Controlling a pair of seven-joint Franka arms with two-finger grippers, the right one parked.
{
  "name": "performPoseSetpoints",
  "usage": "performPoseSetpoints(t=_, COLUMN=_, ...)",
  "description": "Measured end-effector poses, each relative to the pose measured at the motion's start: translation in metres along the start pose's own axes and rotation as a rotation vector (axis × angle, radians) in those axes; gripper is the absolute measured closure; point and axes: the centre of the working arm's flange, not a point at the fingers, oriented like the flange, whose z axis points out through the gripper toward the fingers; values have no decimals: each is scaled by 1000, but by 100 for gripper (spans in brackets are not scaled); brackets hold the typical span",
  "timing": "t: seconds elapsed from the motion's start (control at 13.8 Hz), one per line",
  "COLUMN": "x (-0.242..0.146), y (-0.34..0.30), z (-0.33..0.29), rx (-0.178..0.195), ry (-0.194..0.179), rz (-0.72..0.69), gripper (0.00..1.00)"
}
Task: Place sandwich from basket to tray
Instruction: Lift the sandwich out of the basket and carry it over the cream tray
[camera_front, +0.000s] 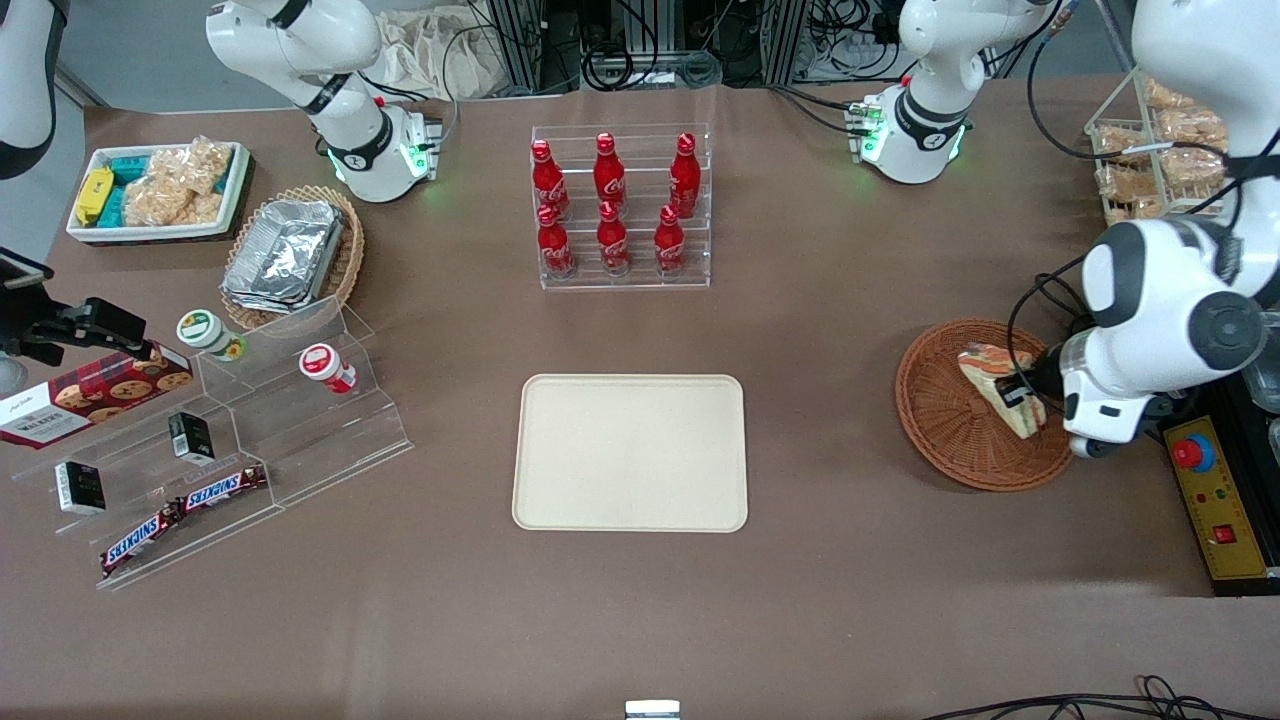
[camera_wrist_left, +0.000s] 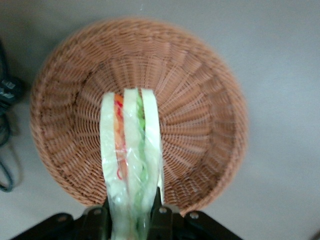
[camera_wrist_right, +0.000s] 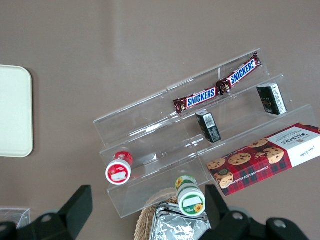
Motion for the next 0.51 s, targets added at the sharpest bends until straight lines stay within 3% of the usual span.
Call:
performPoseSetpoints(t=0.14, x=-9, y=20, z=-77, rx=-20, ry=-1, rz=21, gripper=73)
performPoseSetpoints(t=0.29, x=-21, y=30, z=-146, rx=-70, ry=15, rz=39, gripper=81)
performPoseSetpoints(t=0.51, x=-48, y=63, z=-183, rx=-115, ry=36, rz=115, gripper=84)
